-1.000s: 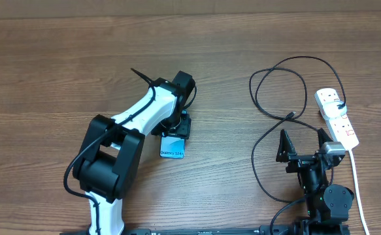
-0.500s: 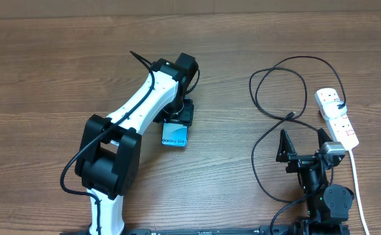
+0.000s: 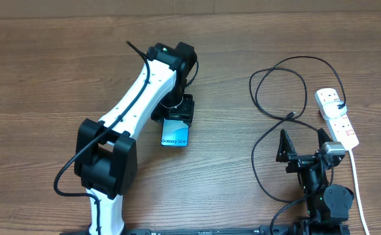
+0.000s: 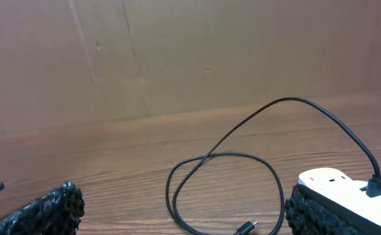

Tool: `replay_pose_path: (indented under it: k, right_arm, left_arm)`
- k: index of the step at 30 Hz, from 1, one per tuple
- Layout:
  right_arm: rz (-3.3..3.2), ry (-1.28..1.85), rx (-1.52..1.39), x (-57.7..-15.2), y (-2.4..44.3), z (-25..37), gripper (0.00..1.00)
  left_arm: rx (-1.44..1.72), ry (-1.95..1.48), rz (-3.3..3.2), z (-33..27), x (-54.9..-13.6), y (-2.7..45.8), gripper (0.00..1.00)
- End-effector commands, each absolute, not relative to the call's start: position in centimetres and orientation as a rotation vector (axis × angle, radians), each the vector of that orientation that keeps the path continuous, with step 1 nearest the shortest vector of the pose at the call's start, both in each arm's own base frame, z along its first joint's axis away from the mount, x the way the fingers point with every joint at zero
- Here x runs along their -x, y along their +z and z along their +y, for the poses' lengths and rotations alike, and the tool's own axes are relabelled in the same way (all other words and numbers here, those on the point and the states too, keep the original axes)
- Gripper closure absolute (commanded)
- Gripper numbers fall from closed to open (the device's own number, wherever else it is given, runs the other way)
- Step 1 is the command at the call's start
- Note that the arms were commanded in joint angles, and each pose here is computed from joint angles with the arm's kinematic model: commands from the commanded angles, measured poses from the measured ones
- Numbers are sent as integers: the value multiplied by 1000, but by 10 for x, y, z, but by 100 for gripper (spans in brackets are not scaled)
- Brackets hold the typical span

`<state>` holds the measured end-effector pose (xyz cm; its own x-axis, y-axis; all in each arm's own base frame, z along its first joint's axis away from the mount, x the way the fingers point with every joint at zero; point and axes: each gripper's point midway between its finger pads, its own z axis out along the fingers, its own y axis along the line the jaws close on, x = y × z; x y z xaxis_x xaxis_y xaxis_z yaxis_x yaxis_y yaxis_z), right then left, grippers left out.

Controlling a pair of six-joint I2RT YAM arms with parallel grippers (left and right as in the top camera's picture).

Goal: Plug charger to phone and switch on socket
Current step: 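Lift the phone with the left gripper and tilt it upright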

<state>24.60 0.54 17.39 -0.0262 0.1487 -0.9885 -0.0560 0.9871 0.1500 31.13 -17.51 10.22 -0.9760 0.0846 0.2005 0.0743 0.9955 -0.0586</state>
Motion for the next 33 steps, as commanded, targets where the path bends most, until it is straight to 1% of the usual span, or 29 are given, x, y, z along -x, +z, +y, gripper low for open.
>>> replay_pose_path:
  k: [1,11,17,23,33]
  right_arm:
    - [1586,157,-77,-246,172,4,0]
    - [1586,157,-77,-246,172,4,0]
    - [1585,157,-77,-246,172,4,0]
    - [1586,157,-77,-246,172,4,0]
    - [1586,157,-77,-246,172,4,0]
  left_arm:
    - [85,246,-2900,-184,-312,120,41]
    - [2,514,-2716,-187,-293,138,42]
    - [-51,607,-2644,-187,-288,147,42]
    - [-83,803,-2543,-206,-285,164,42]
    - [-86,826,-2532,-208,-285,166,42]
